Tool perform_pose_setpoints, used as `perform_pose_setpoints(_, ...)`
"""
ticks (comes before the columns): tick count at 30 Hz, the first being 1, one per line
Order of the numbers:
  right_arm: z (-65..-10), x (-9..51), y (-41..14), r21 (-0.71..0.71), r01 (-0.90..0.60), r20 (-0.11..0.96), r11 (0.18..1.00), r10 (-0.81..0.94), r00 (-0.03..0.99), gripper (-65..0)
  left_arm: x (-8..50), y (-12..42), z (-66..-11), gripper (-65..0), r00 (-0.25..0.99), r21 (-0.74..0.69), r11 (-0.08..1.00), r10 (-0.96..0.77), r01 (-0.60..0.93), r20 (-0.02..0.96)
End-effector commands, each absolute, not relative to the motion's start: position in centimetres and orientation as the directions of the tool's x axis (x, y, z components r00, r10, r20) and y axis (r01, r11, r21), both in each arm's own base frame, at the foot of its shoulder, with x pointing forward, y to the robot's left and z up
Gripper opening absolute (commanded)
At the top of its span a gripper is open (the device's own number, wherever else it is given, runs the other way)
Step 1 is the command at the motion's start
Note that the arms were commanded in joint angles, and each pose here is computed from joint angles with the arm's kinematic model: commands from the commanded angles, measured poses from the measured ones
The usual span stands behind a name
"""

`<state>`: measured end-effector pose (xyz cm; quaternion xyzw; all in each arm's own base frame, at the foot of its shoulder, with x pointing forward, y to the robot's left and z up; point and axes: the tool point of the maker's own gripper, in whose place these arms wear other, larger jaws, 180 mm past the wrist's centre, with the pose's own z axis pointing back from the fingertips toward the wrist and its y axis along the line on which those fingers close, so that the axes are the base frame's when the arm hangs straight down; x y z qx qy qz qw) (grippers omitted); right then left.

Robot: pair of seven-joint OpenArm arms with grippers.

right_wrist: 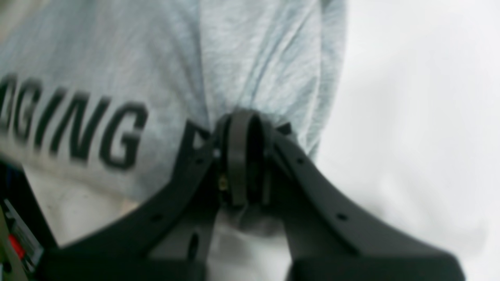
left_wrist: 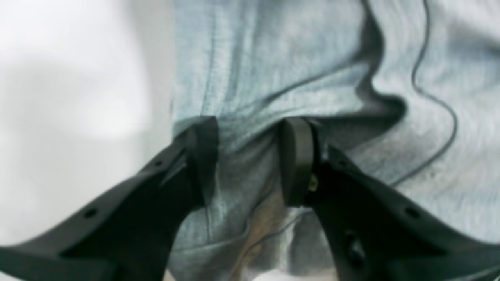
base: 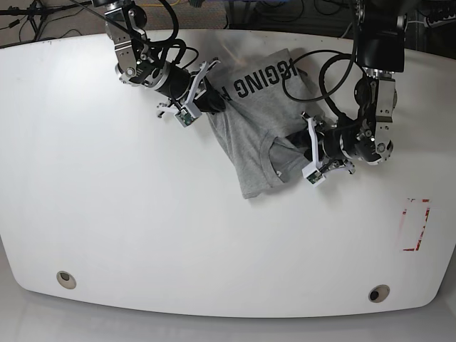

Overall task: Fold the T-shirt properly
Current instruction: 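Rotate the bundle with both grippers, turning the lettered side toward the left gripper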

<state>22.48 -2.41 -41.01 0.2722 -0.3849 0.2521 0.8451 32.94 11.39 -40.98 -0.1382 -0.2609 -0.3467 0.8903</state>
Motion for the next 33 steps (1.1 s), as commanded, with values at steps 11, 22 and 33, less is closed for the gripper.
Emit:
perform_pose_setpoints(11, -38.6, 23.4, -1.7, 0.226, -0.661, 0.827, 0.715, 0.218, 0.519, -61.0, 39.8, 14.1, -35.1, -40.6, 0.571, 0.098, 0.746, -0.58, 0.659, 0.581)
perform_pose_setpoints(22, -36.1, 24.4, -1.3, 0.156, -0.698, 0.836, 0.699, 0.282, 0.47, -61.0, 42.3, 14.1, -26.6, -40.6, 0.446, 0.307, 0.702, -0.668, 0.642, 0.596)
perform_pose_setpoints(33, -32.7, 27.3, 0.4, 0.122, -0.709, 0.889, 0.695, 0.241, 0.39, -61.0, 35.6, 12.8, -29.4, -40.6, 0.431, 0.312, 0.658, -0.712, 0.686, 0.554)
